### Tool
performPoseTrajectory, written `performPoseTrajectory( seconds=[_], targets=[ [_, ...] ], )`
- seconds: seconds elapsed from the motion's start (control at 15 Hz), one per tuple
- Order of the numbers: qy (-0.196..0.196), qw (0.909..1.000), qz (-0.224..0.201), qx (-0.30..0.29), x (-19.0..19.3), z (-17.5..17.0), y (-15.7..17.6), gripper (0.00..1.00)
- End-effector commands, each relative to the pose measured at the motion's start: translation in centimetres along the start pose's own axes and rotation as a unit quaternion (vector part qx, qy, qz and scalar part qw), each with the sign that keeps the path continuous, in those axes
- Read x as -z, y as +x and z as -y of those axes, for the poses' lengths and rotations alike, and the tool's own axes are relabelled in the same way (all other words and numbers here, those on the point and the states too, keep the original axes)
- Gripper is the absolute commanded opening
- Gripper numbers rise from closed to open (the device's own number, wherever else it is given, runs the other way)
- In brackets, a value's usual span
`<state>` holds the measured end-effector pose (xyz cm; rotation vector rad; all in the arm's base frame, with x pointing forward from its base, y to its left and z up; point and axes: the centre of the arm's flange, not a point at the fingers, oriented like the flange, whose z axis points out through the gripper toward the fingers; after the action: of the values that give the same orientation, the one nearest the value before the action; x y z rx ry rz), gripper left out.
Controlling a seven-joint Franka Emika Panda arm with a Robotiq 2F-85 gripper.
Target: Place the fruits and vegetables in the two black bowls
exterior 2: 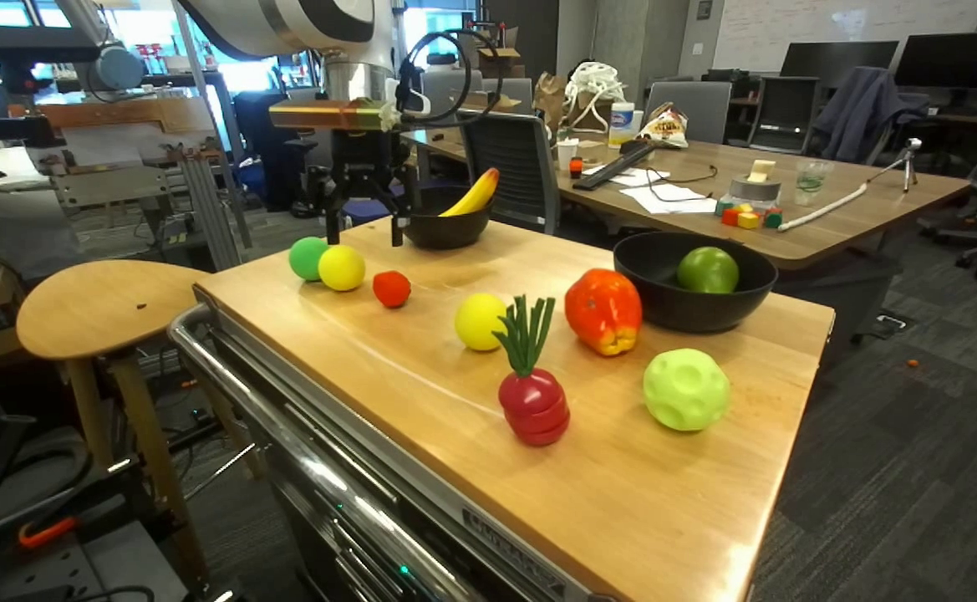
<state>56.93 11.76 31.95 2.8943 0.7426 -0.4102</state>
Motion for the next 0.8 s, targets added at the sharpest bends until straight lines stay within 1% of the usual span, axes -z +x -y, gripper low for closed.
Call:
performPoseTrajectory(
  seconds=[0.0,0.27,0.33,0.47,0.53,0.73],
  targets=[
    [0.003,0.9990,-0.032,0.032,-0.3,1.7,-2.9,1.00],
    [0.012,0.9985,-0.037,0.039,-1.8,2.4,-3.0,1.00],
    [0.015,0.9986,-0.036,0.036,-2.1,2.3,-2.5,0.99],
    [0.019,0.9985,-0.041,0.030,-2.3,2.1,-2.1,0.74],
    [0.021,0.9983,-0.047,0.026,-2.3,2.0,-1.9,0.68],
    [0.031,0.9976,-0.061,0.015,-2.1,1.6,-0.6,0.43]
  ],
)
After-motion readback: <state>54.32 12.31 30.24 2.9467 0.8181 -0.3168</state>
